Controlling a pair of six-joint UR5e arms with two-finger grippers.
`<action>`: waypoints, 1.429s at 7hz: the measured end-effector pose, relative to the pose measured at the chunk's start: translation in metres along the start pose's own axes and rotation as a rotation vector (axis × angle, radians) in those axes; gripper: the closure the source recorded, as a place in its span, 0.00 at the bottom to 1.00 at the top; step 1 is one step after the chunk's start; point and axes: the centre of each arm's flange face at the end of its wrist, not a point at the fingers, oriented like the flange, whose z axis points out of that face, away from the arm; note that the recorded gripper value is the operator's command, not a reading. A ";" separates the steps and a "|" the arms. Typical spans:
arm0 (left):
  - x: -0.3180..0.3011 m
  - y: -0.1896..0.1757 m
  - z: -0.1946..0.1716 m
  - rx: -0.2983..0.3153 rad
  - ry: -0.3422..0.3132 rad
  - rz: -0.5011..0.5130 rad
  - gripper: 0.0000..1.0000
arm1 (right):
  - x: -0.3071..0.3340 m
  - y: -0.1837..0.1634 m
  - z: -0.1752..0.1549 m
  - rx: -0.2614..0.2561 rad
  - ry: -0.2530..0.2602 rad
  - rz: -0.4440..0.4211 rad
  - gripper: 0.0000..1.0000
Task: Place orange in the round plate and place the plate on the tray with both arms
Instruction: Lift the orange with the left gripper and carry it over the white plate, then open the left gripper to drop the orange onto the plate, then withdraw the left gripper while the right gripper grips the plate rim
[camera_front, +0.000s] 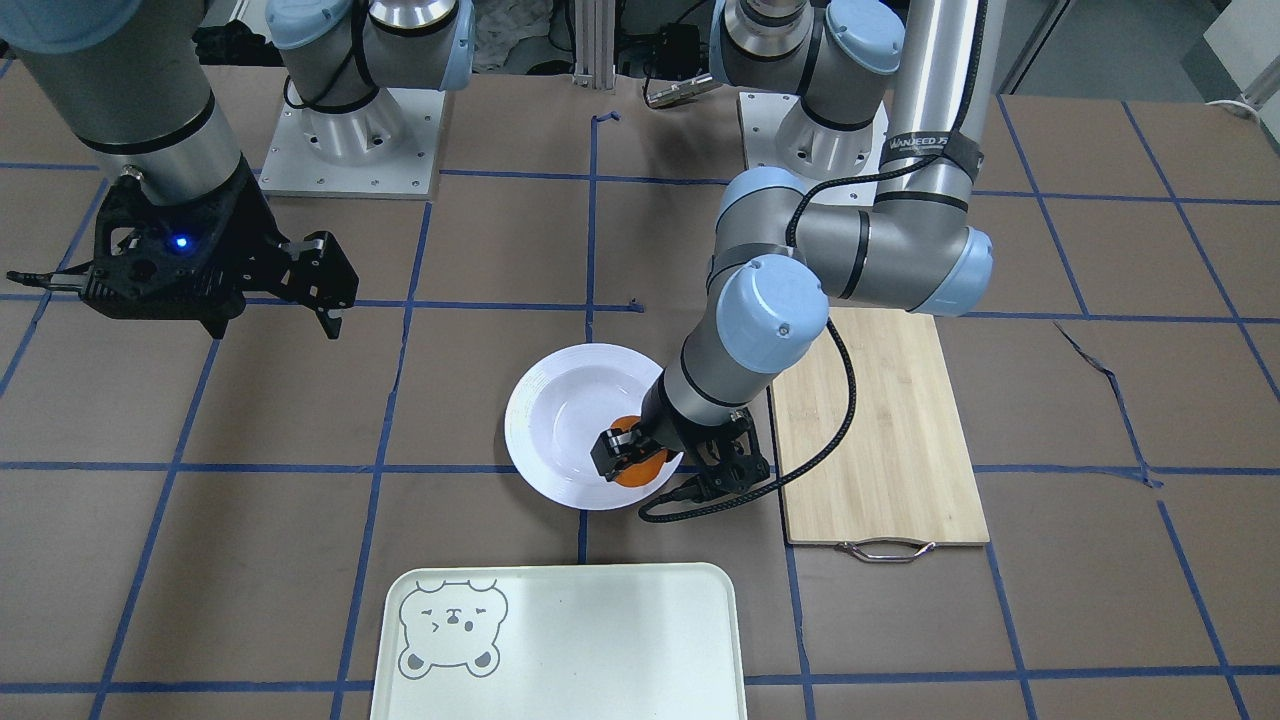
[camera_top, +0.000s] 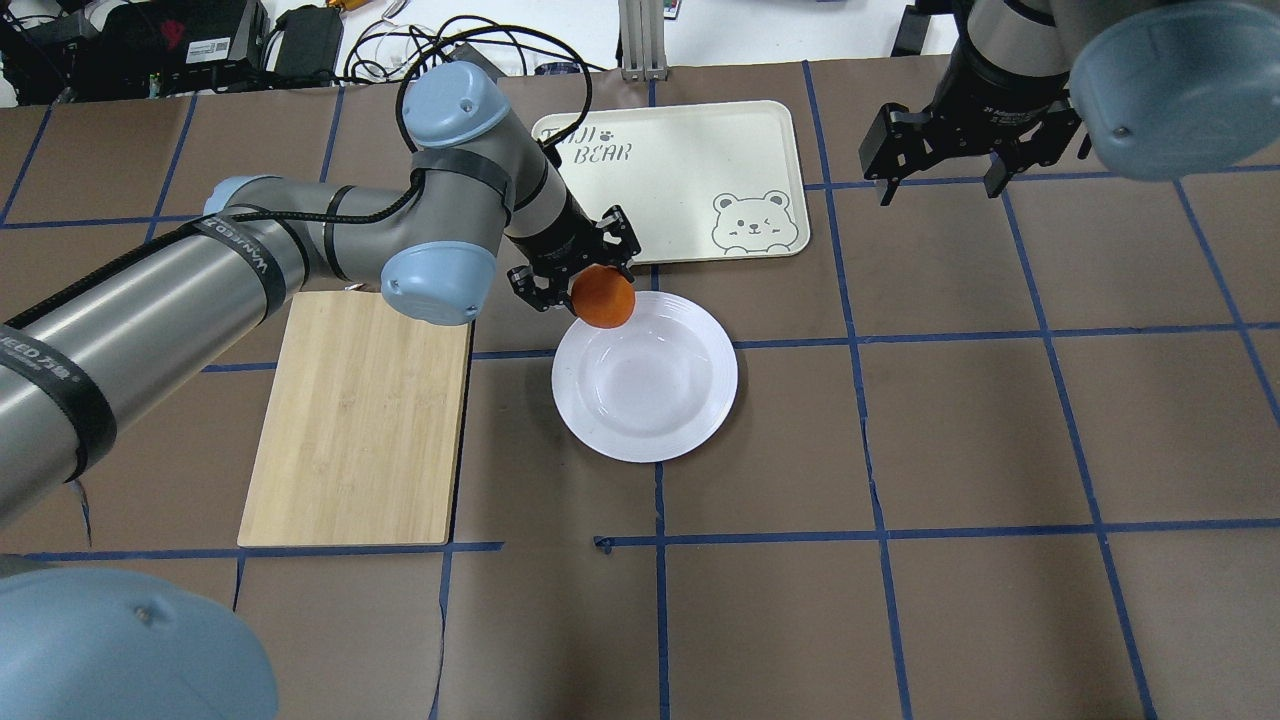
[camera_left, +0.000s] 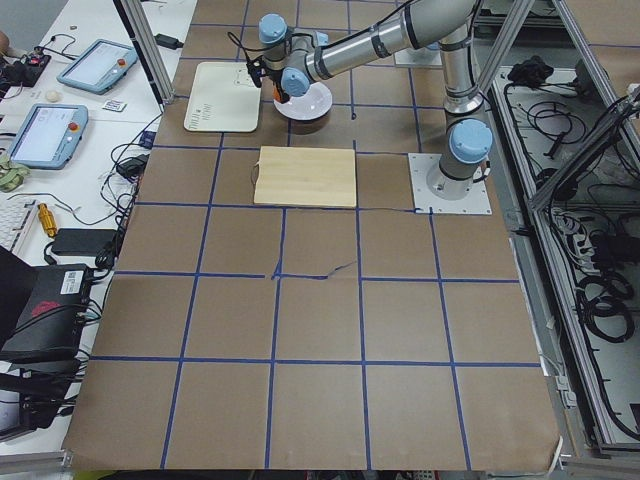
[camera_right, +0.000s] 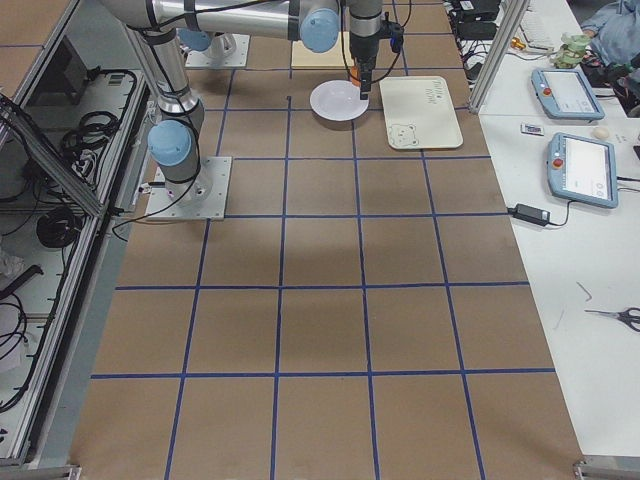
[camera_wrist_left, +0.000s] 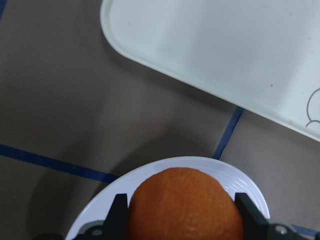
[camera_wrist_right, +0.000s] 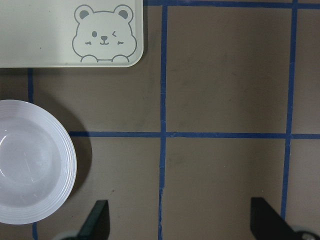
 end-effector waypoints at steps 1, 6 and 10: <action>0.006 0.014 0.011 -0.018 -0.012 -0.002 0.73 | 0.002 -0.001 0.001 -0.004 0.000 0.004 0.00; 0.014 0.036 0.006 -0.016 -0.010 0.010 0.00 | 0.009 -0.003 0.023 -0.046 -0.086 0.030 0.00; -0.017 -0.018 -0.095 0.192 -0.040 0.147 0.00 | -0.017 0.021 0.158 -0.138 -0.307 0.132 0.00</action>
